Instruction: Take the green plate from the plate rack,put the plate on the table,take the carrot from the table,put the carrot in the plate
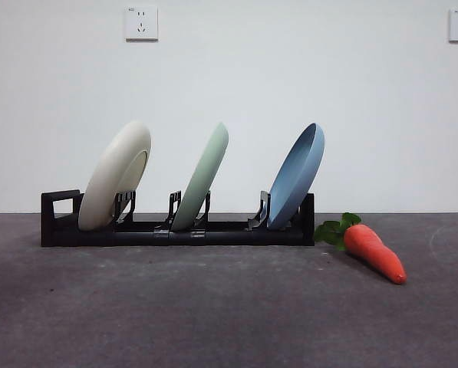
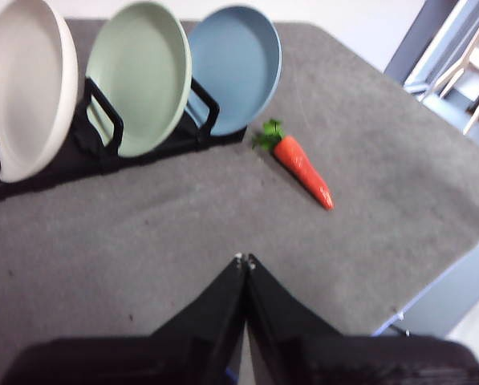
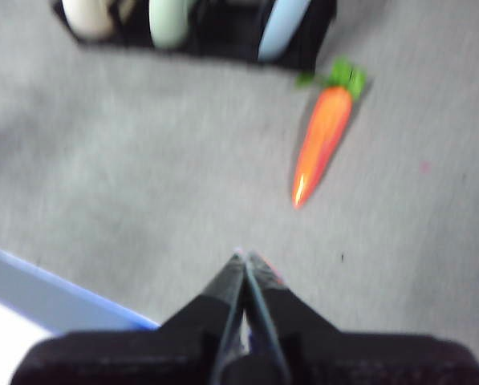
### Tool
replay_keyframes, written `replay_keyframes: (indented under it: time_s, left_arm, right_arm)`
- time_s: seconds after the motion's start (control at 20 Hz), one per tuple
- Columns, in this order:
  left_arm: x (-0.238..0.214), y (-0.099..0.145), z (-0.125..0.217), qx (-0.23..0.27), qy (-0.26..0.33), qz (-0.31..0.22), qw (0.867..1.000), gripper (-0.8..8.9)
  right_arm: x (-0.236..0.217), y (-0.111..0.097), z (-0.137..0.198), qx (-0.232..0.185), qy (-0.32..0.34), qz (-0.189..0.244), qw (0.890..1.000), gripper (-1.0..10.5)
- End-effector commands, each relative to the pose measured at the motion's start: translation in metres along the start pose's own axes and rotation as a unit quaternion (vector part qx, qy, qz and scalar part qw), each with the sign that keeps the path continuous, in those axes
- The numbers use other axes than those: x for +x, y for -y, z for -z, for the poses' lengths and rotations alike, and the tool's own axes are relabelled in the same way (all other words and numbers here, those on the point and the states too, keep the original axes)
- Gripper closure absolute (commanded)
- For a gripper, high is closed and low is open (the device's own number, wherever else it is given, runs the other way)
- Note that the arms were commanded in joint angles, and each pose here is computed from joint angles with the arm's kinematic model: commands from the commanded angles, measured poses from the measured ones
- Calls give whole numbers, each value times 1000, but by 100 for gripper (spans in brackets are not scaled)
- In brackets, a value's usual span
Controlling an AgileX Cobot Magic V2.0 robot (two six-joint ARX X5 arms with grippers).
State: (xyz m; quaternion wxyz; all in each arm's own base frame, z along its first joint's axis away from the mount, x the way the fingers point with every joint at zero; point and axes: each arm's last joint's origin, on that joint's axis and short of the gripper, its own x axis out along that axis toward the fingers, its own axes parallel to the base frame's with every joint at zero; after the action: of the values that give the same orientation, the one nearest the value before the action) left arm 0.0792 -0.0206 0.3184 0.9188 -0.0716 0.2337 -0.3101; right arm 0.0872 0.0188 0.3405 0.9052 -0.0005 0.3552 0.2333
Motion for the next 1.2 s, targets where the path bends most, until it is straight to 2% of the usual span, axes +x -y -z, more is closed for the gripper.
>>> replay_keyframes:
  time_s: [0.05, 0.1, 0.15, 0.2, 0.25, 0.3, 0.35, 0.4, 0.45, 0.75, 0.85, 1.2]
  left_arm:
    - [-1, 1, 1, 15, -9, 2, 1000, 816]
    - [-1, 1, 2, 12, -12, 2, 1000, 811]
    - [-1, 1, 3, 10, -15, 1, 1000, 761]
    - [-1, 1, 3, 9, -17, 1, 1000, 622]
    - [-1, 1, 3, 8, -18, 1, 1000, 387]
    - [-1, 1, 3, 8, -18, 1, 1000, 264]
    - [-1, 1, 3, 8, -18, 1, 1000, 257]
    - [-1, 1, 4, 8, -18, 1, 1000, 257]
    - [-1, 1, 4, 8, -18, 2, 1000, 257]
    - [1, 0, -3, 10, 0, 2, 1000, 257]
    - [8, -3, -14, 2, 17, 19, 1000, 257]
    - [75, -16, -49, -4, 35, 89, 995, 257]
  right_arm:
    - [1, 0, -1, -13, -2, 0, 1000, 941]
    - [1, 1, -2, -12, -3, -1, 1000, 940]
    - [2, 1, -2, -6, -5, -1, 1000, 934]
    - [2, 1, -2, 1, -5, 0, 1000, 879]
    - [3, 1, -2, 9, -7, 0, 1000, 741]
    - [3, 1, -2, 13, -7, 0, 1000, 602]
    - [3, 1, -2, 14, -8, 1, 1000, 425]
    - [3, 2, -2, 14, -8, 1, 1000, 339]
    - [3, 2, -2, 16, -8, 1, 1000, 320]
    - [3, 2, -2, 16, -8, 1, 1000, 320]
    - [5, 2, -3, 17, -11, 0, 1000, 320]
    - [13, 6, -7, 24, -30, -3, 999, 320]
